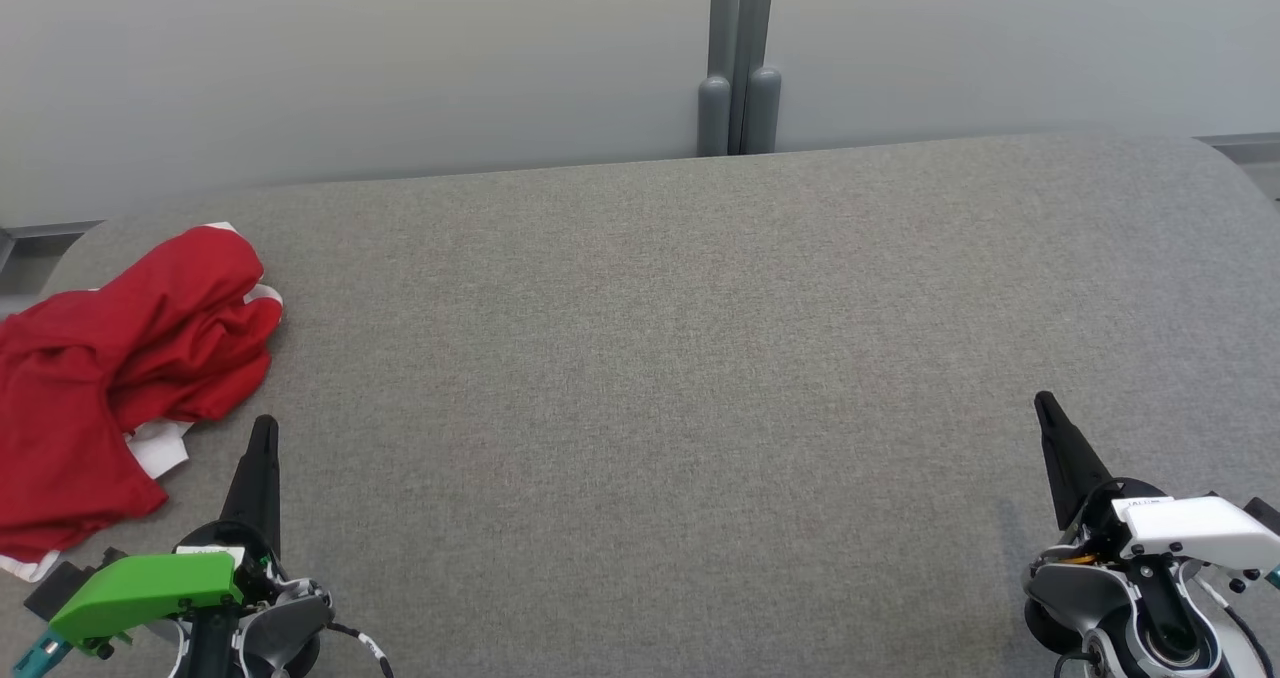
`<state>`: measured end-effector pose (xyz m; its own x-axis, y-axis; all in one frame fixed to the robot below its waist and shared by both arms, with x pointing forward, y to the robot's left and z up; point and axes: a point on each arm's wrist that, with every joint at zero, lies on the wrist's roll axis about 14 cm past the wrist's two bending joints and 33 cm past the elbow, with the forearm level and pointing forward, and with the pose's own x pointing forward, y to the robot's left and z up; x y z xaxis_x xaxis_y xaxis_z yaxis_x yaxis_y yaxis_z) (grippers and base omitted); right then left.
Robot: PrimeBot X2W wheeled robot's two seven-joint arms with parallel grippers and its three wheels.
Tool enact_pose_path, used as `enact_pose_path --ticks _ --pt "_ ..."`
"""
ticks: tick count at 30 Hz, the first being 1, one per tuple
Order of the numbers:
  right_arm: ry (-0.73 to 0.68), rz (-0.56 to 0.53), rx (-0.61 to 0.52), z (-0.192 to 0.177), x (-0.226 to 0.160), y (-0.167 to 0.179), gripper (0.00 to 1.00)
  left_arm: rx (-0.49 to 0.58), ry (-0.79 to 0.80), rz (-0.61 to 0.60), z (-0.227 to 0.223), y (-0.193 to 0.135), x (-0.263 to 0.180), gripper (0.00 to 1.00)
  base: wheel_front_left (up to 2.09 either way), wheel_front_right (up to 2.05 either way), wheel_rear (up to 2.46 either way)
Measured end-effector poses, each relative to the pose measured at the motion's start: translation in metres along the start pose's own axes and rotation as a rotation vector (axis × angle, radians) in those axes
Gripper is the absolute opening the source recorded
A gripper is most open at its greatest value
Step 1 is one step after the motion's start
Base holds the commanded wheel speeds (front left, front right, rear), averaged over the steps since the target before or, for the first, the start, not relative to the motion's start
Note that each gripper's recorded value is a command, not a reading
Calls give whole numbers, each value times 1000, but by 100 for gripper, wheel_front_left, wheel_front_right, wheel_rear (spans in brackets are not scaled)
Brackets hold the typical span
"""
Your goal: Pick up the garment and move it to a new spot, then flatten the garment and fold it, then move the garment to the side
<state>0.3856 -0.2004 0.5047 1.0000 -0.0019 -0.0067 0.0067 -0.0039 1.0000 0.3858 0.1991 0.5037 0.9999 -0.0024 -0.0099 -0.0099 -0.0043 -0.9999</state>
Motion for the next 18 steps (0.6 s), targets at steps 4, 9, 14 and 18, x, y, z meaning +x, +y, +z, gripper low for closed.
enact_pose_path --ticks 4,9,14,18 --pt "0 0 0 0 0 0 0 0 0 0 0 0 0 0 0 0 0" --pt "0 0 0 0 0 0 0 0 0 0 0 0 0 0 0 0 0" --pt "0 0 0 0 0 0 0 0 0 0 0 0 0 0 0 0 0" --pt "0 0 0 0 0 0 0 0 0 0 0 0 0 0 0 0 0"
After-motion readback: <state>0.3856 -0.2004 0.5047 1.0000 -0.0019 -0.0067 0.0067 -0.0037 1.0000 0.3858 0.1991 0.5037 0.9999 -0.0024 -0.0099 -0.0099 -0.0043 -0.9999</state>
